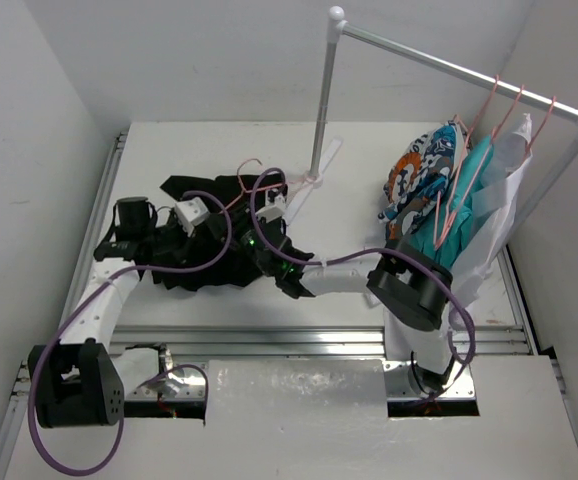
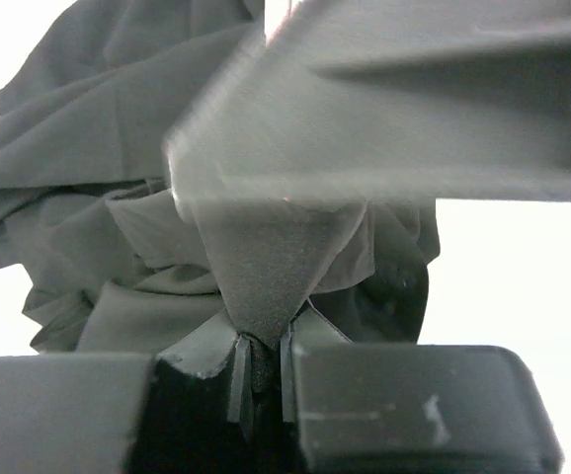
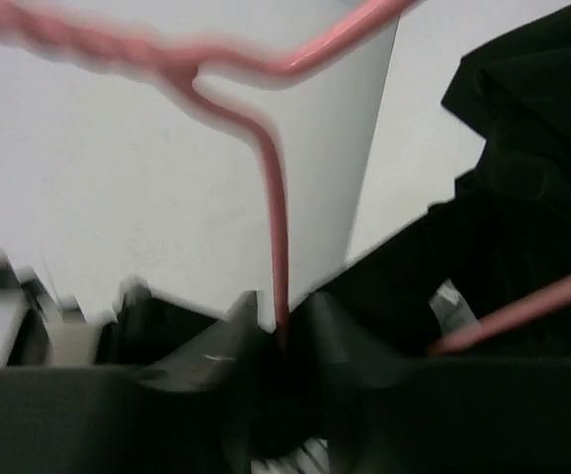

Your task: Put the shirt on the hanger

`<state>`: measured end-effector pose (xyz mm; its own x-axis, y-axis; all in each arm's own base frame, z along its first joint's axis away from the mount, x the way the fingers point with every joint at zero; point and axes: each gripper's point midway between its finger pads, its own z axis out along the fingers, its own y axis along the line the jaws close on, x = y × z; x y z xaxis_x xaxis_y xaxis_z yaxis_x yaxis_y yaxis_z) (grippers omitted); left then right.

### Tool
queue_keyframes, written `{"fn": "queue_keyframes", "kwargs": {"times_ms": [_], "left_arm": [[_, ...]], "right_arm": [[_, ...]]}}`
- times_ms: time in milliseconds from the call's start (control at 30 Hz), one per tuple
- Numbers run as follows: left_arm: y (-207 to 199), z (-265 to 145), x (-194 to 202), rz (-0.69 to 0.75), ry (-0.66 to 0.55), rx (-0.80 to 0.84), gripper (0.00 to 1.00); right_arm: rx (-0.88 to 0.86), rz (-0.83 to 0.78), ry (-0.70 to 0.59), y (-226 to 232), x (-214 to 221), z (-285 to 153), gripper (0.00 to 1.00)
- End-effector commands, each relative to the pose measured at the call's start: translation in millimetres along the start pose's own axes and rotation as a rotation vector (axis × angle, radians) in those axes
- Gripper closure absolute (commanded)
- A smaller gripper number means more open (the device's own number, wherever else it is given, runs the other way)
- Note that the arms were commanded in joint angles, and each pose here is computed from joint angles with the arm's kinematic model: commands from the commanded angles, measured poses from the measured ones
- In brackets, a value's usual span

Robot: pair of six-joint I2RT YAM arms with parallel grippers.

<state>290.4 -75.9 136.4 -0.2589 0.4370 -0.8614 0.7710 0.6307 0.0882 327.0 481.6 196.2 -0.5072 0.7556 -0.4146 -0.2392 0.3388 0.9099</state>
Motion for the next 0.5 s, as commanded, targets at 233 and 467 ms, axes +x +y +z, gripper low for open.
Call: {"fn": "queue_keyframes", "kwargs": {"times_ms": [233, 467], "left_arm": [[34, -16, -61, -0.005, -0.086, -0.102, 1.00], [34, -22, -67, 0.016, -0.080, -0.101, 1.00]], "right_arm": [[-0.186, -0.362, 0.380, 11, 2, -64, 0.08], [-0.355, -0.836, 0.450, 4, -16, -108, 0.01]]}}
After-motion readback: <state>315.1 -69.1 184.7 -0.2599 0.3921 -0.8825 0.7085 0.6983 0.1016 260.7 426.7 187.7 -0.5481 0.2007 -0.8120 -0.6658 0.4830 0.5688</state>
